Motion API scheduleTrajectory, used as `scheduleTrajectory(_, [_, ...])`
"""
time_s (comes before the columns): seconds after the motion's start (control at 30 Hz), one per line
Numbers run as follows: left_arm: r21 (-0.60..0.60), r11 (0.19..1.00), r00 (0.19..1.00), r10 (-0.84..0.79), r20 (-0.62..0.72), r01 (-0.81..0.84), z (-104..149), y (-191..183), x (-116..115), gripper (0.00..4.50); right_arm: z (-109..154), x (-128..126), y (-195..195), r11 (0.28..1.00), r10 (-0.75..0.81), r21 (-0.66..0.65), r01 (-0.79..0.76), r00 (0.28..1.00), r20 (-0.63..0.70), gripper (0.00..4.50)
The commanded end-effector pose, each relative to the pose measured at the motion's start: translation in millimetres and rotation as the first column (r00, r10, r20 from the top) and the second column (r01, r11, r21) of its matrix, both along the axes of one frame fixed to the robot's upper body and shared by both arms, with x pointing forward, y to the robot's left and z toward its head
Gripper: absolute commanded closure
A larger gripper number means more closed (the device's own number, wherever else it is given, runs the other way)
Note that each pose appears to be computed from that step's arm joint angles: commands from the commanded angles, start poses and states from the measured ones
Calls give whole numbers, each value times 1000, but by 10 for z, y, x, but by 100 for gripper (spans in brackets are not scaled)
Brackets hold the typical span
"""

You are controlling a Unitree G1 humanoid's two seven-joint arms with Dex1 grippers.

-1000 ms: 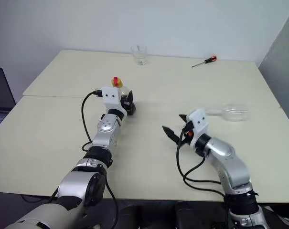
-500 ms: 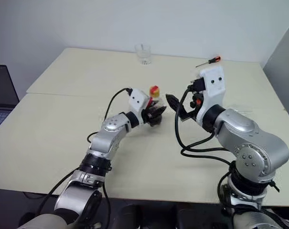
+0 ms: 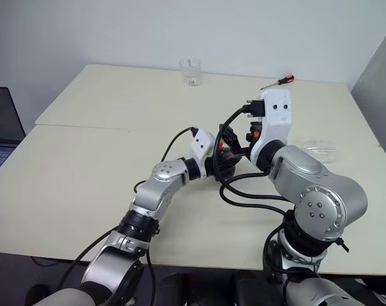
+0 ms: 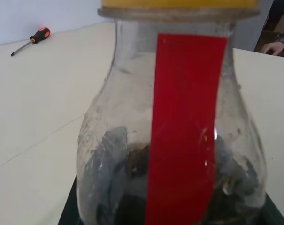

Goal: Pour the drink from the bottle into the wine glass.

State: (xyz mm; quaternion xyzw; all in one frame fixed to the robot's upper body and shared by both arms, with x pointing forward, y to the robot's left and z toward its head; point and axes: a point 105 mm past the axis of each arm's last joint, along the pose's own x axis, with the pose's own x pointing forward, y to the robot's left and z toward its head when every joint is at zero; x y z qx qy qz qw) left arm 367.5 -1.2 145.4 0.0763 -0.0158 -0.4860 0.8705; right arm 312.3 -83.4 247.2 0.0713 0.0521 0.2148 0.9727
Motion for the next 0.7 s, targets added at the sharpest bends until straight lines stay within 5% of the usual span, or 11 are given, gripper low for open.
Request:
scheduleTrajectory(0.03, [-22,999,992,-37,120,40,260,-102,-77,284,84,-19,44,1000,14,-5,-14,999,29,0])
scheduleTrajectory(0.27, [-20,999,988,-42,150,45,261,-104,-114,290,20,-10,91,999,40,-3,-40,999,-1,0])
scheduleTrajectory(0.37, [-19,999,987,-41,157,45,263,-101,-117,292,-20,-2,67,1000,29,7,-29,999,-17,60])
scheduleTrajectory(0.53, [-25,998,985,-56,164,61,285,-137,-149,294,-97,-19,103,999,53,-5,-53,998,-39,226])
scheduleTrajectory(0.7, [-24,998,984,-54,169,59,292,-133,-143,295,-105,-24,121,997,70,-13,-71,997,-42,232])
